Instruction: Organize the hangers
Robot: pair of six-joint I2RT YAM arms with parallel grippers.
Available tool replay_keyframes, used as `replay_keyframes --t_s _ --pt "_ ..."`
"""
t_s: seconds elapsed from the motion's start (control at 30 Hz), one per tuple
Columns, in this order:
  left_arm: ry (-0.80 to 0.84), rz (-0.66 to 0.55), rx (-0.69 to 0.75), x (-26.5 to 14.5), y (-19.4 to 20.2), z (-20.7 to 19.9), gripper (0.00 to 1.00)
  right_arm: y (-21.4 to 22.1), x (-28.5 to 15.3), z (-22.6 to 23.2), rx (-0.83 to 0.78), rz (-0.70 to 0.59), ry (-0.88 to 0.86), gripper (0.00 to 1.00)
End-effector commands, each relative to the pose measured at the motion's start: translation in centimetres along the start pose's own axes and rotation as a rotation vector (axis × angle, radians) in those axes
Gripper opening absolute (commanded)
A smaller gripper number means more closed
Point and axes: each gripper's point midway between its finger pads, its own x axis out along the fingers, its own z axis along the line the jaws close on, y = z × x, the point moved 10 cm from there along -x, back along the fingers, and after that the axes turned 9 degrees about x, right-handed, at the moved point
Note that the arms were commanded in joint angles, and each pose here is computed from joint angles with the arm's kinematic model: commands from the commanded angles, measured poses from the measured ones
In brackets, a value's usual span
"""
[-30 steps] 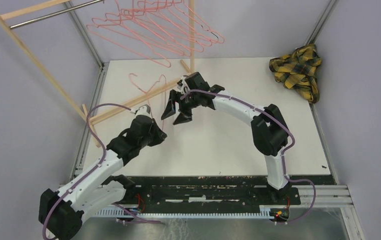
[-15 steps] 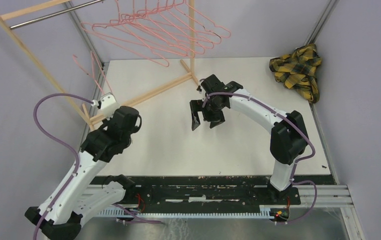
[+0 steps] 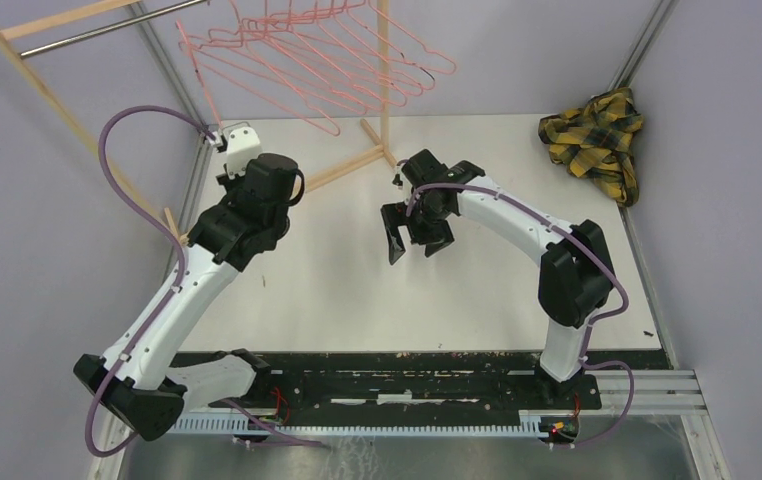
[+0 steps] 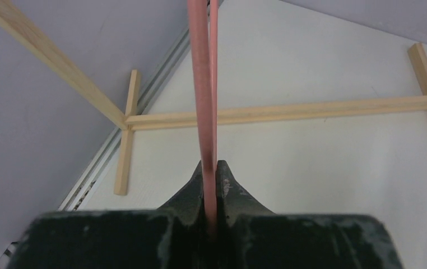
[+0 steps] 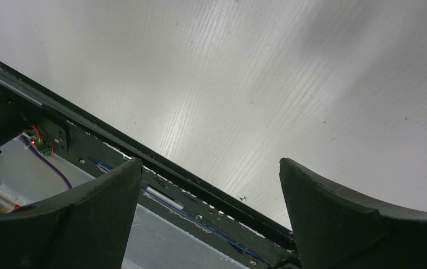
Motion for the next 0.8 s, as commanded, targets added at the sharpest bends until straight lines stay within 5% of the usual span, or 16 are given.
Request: replay_keyframes --t_s 0.0,0.37,0.77 --pt "-0.060 -0.104 -0.016 0.5 -3.4 0.4 0.03 -1.0 -0.5 0.5 -0.033 -0.030 0.002 1.00" --pt "-0.072 -0.053 -0.009 5.6 -6.0 1.2 0.03 -1.8 -0.2 0.3 -0.025 -0.018 -0.003 1.00" --pt "0.005 0.073 0.015 9.5 -3.9 -0.9 0.03 -2.0 -0.3 -0.5 -0.006 -0.009 0.000 1.00"
